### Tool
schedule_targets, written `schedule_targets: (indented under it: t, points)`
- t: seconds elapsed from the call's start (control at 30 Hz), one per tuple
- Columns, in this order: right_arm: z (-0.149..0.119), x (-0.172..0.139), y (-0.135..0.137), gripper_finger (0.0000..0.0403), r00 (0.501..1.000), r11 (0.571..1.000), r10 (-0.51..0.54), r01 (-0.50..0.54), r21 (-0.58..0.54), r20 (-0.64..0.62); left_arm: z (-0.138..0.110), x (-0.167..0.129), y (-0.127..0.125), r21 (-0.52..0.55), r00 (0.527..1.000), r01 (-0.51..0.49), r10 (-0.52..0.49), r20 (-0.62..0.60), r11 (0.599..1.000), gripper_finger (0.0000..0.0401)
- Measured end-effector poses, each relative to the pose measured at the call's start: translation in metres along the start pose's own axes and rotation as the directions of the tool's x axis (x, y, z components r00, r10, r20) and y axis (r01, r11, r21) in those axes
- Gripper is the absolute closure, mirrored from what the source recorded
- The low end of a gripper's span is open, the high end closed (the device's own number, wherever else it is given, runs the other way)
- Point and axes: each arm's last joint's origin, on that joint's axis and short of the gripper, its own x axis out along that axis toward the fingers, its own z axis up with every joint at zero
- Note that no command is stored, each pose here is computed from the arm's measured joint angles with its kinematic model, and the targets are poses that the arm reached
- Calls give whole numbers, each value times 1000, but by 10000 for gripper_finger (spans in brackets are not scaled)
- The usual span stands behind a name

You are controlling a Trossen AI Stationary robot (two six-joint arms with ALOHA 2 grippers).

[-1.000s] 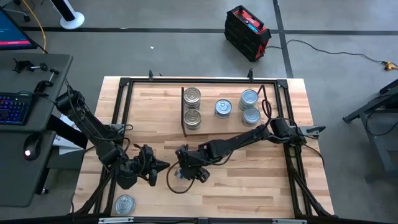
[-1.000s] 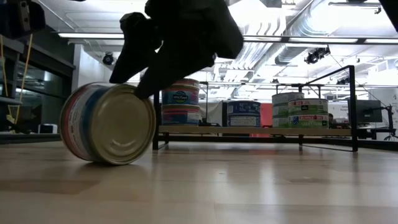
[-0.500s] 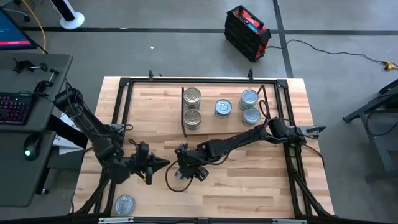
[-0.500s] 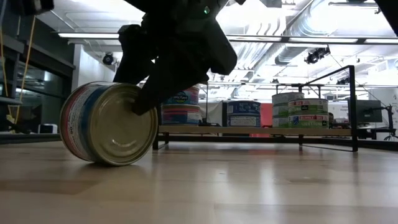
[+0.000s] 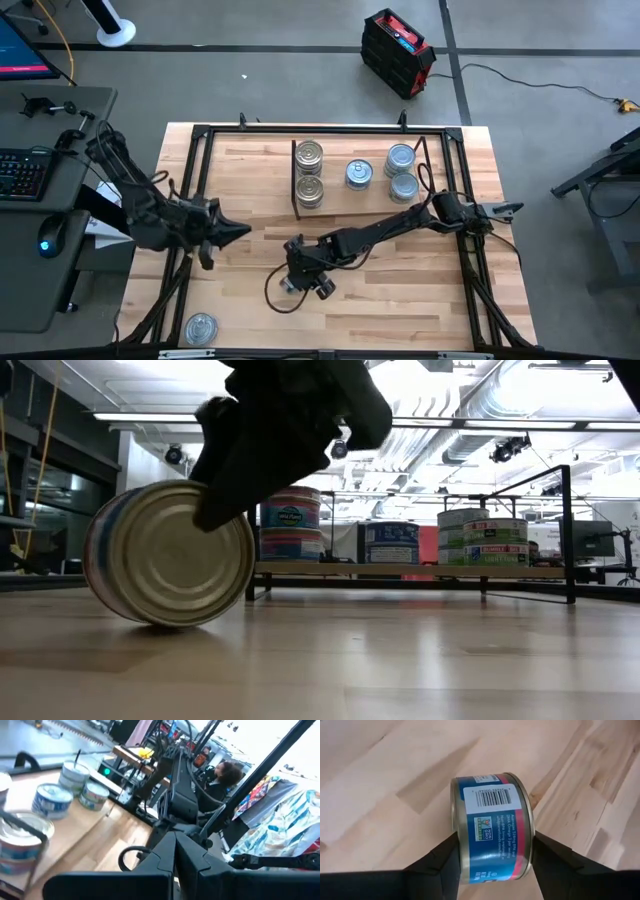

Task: Stack canned seafood by type on shelf
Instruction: Stack the blue-pink tuna can on top of the other blue-pink tuna can on the shelf

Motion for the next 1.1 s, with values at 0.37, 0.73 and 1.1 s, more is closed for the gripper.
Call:
schedule_targets:
  t: [0.37,0.73,1.1]
  points:
    - [12,-37,19,225,993,946,-89,109,306,-81,16,-10,6,179,999,19,-25,32,984,401]
    - [-6,-121,5,225,771,765,-494,605,219,-403,21,-5,12,284,998,-34,18,62,958,401]
    - [-44,-127,-74,226,557,680,-644,731,-58,-525,23,0,15,207,997,-54,40,72,977,401]
